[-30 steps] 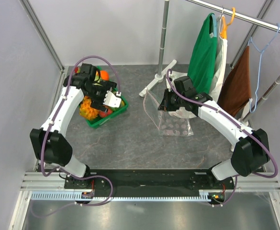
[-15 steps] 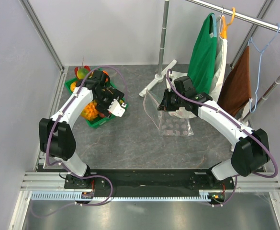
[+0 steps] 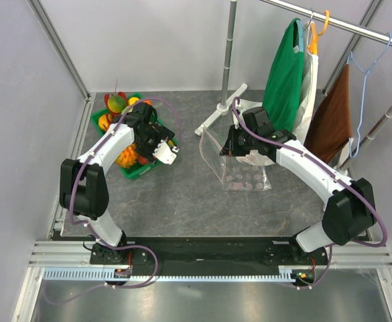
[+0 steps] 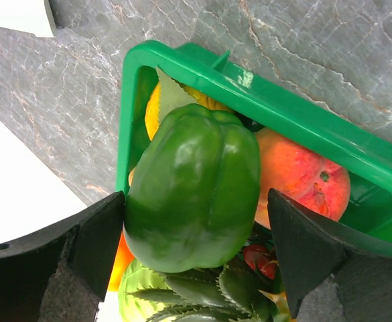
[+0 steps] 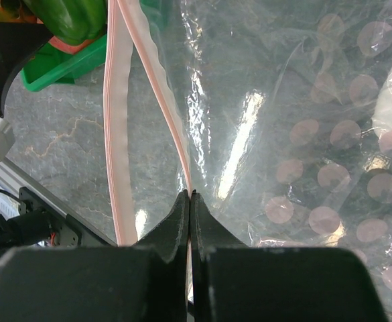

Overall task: Place the food in the zip-top bag and seal the zipper
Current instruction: Pick up the fake vegetable from the bin.

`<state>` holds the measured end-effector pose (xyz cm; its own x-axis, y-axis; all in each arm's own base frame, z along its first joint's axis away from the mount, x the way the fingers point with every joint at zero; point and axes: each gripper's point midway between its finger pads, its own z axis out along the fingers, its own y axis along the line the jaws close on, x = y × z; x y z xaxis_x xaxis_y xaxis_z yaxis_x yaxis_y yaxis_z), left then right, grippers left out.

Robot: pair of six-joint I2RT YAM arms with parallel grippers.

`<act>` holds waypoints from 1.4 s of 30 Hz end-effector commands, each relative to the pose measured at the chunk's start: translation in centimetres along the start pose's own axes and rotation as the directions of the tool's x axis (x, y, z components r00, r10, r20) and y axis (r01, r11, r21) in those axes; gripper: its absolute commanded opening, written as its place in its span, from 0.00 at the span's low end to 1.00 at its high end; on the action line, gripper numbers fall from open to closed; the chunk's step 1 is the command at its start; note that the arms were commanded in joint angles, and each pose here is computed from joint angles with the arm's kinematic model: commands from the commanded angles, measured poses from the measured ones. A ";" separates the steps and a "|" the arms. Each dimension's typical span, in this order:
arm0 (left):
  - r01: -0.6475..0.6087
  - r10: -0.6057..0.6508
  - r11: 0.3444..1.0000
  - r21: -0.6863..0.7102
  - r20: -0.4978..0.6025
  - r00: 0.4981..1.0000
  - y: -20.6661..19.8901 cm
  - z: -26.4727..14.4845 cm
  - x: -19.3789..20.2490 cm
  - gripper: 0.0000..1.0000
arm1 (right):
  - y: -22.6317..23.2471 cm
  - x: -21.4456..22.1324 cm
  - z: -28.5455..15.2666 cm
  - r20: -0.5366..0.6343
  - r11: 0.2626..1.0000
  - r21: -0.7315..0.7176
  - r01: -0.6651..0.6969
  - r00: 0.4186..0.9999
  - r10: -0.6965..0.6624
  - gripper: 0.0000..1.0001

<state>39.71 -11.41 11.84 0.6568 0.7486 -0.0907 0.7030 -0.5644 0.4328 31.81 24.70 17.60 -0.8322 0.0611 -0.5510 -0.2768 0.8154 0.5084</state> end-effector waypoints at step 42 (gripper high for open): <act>0.894 -0.454 0.350 0.281 0.885 -0.100 14.0 -19.4 -22.7 0.45 | 4.4 -3.8 -1.9 0.086 0.976 -0.202 -0.085 0.991 0.104 0.00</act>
<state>26.85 -27.76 35.92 0.1703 0.1307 -0.9767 0.9595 0.2037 0.1946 31.96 25.68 18.57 -0.8513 0.1132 -0.5123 -0.2591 0.7584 0.5981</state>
